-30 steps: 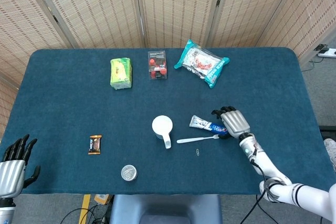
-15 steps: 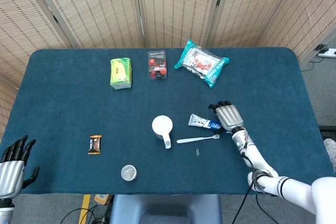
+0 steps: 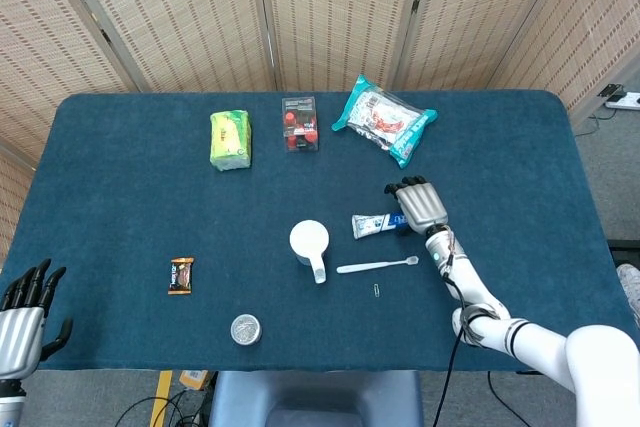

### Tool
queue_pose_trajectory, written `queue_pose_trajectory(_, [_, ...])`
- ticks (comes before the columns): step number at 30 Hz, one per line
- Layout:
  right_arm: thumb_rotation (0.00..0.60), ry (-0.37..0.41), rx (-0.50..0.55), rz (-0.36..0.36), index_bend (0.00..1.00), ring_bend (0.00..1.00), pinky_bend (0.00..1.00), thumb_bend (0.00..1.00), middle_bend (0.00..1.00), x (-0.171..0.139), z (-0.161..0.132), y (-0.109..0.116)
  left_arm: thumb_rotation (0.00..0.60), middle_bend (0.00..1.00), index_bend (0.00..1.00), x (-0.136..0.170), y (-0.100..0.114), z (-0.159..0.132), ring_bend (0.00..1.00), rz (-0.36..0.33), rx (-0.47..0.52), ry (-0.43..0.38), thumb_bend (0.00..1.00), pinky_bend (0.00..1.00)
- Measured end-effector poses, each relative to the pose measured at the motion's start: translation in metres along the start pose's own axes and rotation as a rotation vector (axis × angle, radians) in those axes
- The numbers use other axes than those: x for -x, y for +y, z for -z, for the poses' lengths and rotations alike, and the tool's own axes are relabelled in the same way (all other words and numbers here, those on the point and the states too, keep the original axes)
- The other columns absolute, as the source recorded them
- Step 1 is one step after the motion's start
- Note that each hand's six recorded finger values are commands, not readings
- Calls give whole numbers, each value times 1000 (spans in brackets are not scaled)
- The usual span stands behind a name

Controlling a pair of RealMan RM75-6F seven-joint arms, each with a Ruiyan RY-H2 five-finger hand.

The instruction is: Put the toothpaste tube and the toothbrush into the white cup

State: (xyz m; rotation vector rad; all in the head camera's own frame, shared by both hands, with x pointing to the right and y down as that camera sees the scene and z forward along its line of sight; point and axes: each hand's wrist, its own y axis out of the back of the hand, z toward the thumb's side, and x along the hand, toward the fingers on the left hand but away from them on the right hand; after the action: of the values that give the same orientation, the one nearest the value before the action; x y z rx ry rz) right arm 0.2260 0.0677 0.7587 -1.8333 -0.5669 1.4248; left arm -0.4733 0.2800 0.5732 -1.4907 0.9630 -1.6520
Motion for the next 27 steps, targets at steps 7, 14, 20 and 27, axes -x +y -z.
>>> queue_pose_trajectory(7, [600, 38, -69, -33, 376, 204, 198, 81, 374, -8, -13, -11, 600, 22, 126, -1, 0, 0, 33, -3, 2, -6, 440, 141])
queue_pose_trajectory(14, [600, 48, -112, -30, 398, 204, 198, 92, 374, -1, -26, -15, 600, 22, 125, -1, 0, 2, 33, -2, 1, 0, 441, 141])
queue_pose_trajectory(20, [600, 58, -139, -30, 423, 210, 198, 113, 373, 7, -38, -18, 600, 22, 126, 0, 0, 5, 33, -2, 2, 8, 441, 141])
queue_pose_trajectory(27, [600, 57, -155, -31, 477, 221, 198, 198, 376, 14, -44, -19, 600, 22, 125, 0, -1, 8, 33, 2, 0, 14, 441, 141])
